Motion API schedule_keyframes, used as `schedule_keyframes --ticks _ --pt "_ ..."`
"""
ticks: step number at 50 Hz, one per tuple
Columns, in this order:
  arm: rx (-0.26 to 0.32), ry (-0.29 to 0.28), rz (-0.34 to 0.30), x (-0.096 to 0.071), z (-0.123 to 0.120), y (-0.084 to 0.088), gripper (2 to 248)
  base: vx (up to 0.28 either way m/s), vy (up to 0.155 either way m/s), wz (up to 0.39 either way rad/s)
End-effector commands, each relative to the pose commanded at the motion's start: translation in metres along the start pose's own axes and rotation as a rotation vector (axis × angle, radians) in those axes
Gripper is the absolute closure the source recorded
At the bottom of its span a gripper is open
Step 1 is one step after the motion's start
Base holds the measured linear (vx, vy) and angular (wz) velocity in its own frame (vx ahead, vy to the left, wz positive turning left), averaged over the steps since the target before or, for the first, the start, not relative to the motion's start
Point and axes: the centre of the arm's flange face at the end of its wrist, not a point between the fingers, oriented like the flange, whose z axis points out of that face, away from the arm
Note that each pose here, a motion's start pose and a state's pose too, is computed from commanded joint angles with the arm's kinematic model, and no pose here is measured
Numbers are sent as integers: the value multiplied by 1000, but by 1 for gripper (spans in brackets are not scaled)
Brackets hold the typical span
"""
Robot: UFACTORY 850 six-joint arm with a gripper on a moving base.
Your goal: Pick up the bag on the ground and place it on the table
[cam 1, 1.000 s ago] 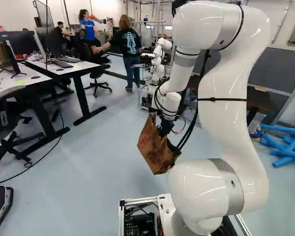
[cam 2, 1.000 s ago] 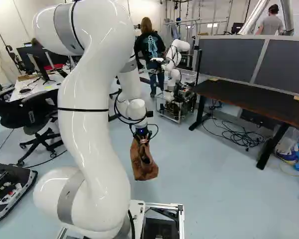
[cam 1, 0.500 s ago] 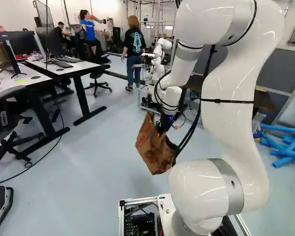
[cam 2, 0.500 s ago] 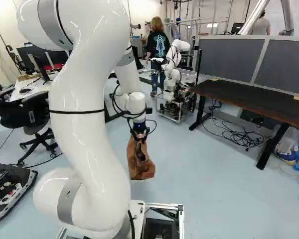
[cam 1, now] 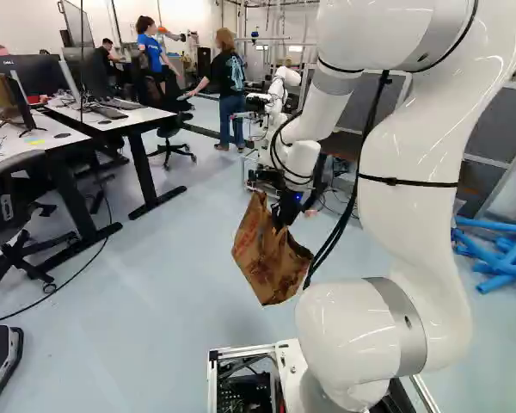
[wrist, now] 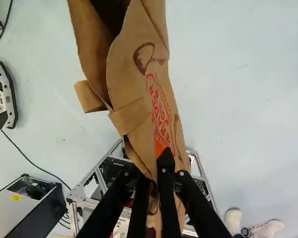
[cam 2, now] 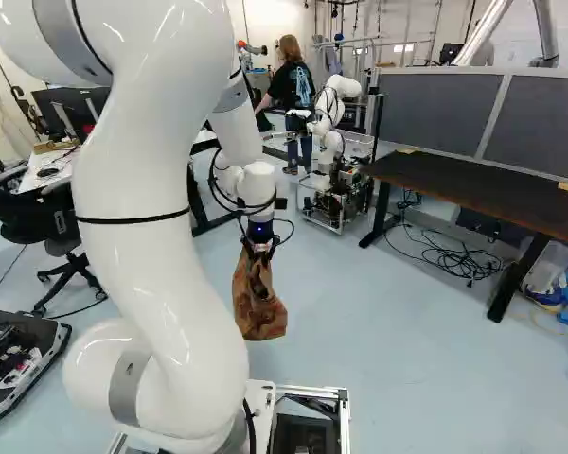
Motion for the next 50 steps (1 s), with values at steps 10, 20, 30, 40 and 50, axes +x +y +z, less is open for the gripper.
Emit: schedule_keyframes --ticks 10,20,30,40,50 --pt "-8 25 -2 -5 -16 0 223 0 0 0" --pt "-22 51 -15 -11 -31 1 223 0 0 0" --pt "-43 75 -39 -17 -46 2 223 0 0 0" --pt "-66 101 -63 -20 -61 5 223 0 0 0" --pt "-95 125 -90 -21 -76 9 223 0 0 0"
